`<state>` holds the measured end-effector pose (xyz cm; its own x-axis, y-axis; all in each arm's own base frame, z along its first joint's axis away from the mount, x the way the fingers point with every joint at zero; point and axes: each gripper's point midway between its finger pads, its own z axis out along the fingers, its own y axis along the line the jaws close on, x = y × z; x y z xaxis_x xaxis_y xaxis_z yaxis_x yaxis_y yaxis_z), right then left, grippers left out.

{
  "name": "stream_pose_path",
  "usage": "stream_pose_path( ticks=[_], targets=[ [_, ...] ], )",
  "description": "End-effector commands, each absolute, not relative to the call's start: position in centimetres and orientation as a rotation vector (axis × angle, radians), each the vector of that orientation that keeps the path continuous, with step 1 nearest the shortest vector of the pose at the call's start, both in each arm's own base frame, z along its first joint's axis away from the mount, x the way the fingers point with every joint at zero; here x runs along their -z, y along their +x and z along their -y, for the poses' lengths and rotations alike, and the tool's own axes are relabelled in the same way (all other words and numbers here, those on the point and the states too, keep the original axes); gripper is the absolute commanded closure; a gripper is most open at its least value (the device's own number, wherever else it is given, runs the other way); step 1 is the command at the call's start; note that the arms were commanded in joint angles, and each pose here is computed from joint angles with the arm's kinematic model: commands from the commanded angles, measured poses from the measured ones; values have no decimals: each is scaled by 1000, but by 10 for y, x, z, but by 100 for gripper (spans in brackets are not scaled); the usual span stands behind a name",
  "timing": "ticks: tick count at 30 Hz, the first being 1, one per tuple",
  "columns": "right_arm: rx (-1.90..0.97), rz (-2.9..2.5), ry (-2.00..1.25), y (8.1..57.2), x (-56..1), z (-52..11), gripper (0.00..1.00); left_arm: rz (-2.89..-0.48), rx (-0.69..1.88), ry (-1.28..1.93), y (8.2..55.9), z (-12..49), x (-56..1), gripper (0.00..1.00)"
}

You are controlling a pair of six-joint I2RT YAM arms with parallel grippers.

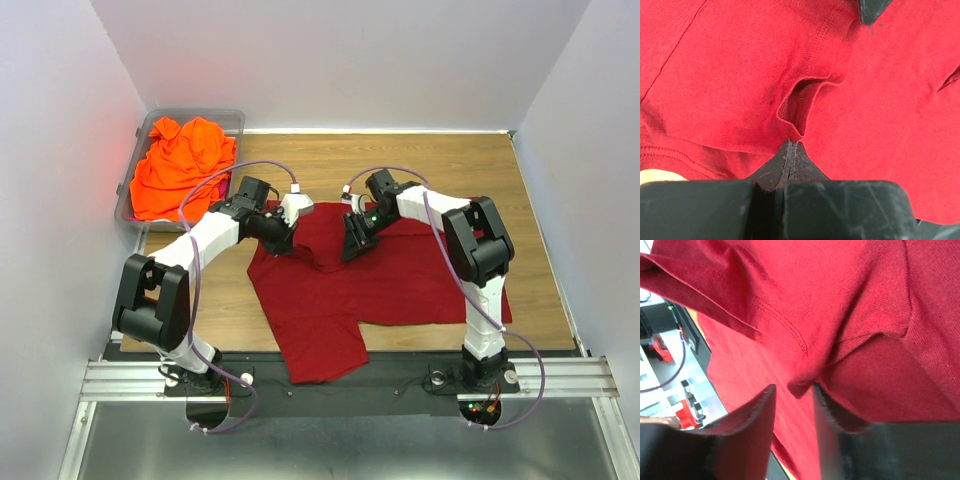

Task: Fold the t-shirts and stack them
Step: Fold the tshirt

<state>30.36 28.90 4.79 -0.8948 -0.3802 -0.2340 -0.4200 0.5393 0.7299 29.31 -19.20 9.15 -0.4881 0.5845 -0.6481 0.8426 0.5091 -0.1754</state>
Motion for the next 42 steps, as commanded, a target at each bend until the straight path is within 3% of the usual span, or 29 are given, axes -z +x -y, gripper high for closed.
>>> stream_pose_path(
  ticks=[1,2,6,18,34,36,37,38,42],
  targets=[
    [-1346,-2671,-717,310,-55,-299,66,-2184,682,1163,294,195,-105,100],
    [-1351,-2669,-714,310,-56,-298,77,-2185,684,1163,294,195,-106,100],
    [-1345,-2646,-720,310,-67,-299,99,-2162,680,1167,296,196,-120,100],
    [-1366,-2629,-711,297,-85,-295,99,-2160,646,1187,274,183,-136,100],
    [-1394,-2698,-708,277,-64,-288,99,-2235,648,1208,253,172,-105,100],
    [-1405,-2700,-713,276,-64,-288,89,-2259,649,1215,252,171,-98,98],
    [-1403,-2688,-733,276,-66,-288,80,-2260,648,1222,253,170,-97,92],
    [-1385,-2665,-752,280,-73,-288,65,-2254,650,1226,253,171,-98,75],
    [-1269,-2587,-770,304,-104,-263,46,-2183,627,1188,273,169,-125,53]
  ],
)
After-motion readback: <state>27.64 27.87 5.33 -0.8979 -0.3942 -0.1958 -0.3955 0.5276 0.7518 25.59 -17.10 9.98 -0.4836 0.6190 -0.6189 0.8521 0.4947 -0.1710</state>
